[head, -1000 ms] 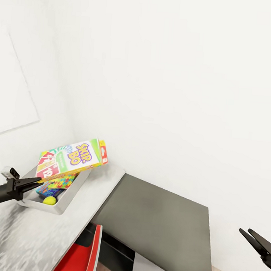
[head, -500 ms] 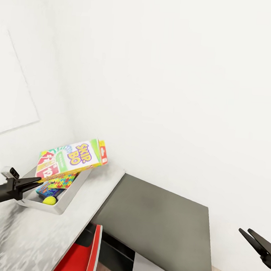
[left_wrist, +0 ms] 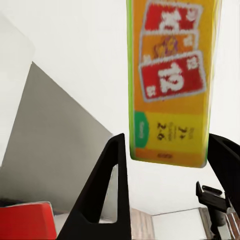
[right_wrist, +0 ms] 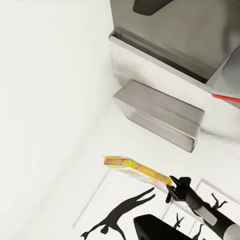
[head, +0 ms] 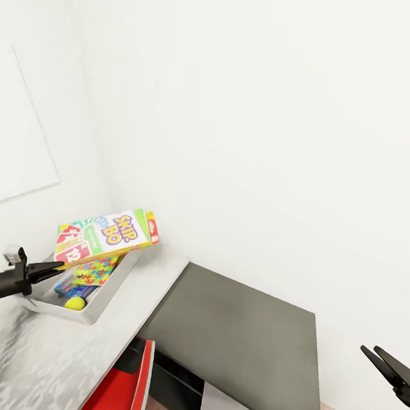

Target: Put all the toys in the child's room - the three board games (two on the bed and one on the table), the two jigsaw puzzles on the table, and the tennis ball on the table - inside the toy box on the table in the child's room.

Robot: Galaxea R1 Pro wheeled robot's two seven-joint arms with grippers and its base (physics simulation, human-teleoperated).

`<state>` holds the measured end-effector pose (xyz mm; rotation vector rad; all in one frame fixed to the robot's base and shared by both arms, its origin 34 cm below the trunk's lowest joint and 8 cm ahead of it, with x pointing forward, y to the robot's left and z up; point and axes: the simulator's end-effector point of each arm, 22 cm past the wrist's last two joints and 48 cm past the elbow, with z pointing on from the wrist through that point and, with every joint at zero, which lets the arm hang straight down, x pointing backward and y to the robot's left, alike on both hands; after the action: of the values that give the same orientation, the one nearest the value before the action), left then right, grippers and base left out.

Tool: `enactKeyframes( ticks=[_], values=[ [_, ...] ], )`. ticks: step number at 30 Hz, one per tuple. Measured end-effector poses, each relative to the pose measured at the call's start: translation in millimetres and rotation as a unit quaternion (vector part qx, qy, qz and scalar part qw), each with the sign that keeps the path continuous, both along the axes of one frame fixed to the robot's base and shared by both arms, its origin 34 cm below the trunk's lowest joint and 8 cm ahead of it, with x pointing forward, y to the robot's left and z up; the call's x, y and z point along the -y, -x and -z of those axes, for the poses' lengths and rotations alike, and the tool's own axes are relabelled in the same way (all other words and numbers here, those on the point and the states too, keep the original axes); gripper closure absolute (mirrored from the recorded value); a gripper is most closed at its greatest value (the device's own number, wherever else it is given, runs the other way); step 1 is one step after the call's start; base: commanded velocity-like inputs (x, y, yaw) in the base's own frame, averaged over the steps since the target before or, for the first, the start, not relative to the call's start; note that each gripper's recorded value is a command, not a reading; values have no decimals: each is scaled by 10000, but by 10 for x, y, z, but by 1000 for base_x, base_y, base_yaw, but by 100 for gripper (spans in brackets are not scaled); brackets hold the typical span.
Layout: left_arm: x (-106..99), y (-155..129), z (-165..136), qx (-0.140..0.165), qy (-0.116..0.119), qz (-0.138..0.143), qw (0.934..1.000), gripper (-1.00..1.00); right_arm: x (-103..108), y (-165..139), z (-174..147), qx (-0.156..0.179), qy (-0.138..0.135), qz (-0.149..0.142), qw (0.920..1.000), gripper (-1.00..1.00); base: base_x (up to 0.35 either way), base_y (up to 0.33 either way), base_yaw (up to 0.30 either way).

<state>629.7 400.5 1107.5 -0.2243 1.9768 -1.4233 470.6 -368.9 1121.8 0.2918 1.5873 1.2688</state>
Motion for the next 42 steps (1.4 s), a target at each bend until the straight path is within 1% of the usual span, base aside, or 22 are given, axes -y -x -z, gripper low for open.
enactKeyframes(
  ticks=[3, 7, 11, 14, 20, 24, 28, 31, 34, 37, 38, 42],
  values=[
    [-12, -49, 13, -25, -78, -67, 9999, 100, 0, 1, -1, 3, -4, 0, 10000, -100, 0, 0, 0],
    [-11, -110, -14, -1, -119, -113, 9999, 100, 2, 1, -6, 10, -4, 1, 10000, -100, 0, 0, 0],
    [-35, -185, 5, -38, -257, -212, 9994, 100, 5, 2, -6, 9, -2, 2, 10000, -100, 0, 0, 0],
    [-46, -244, -5, -33, -309, -286, 9991, 100, 4, 2, -6, 10, -5, 3, 10000, -100, 0, 0, 0],
    [-148, -359, 81, -133, -485, -627, 9968, 100, 2, 2, -9, 14, -4, 2, 10000, -100, 0, 0, 0],
    [-198, -395, 122, -195, -542, -777, 9953, 100, 2, 2, -9, 15, -4, 2, 10000, -100, 0, 0, 0],
    [-284, -457, 101, -200, -599, -965, 9933, 100, 2, 2, -8, 13, -6, 3, 10000, -100, 0, 0, 0],
    [-330, -523, 156, -286, -729, -1119, 9906, 100, 2, 2, -8, 14, -5, 2, 10000, -100, 0, 0, 0],
    [-360, -574, 164, -328, -787, -1222, 9888, 100, 2, 2, -7, 13, -6, 3, 10000, -100, 0, 0, 0],
    [-412, -611, 164, -346, -780, -1370, 9869, 100, 4, 3, -9, 15, -8, 4, 10000, -100, 0, 0, 0],
    [-455, -636, 175, -369, -767, -1500, 9850, 100, 5, 3, -10, 16, -6, 6, 10000, -100, 0, 0, 0],
    [-522, -672, 265, -516, -866, -1708, 9801, 100, 7, 3, -9, 14, -5, 9, 10000, -100, 0, 0, 0]
  ],
)
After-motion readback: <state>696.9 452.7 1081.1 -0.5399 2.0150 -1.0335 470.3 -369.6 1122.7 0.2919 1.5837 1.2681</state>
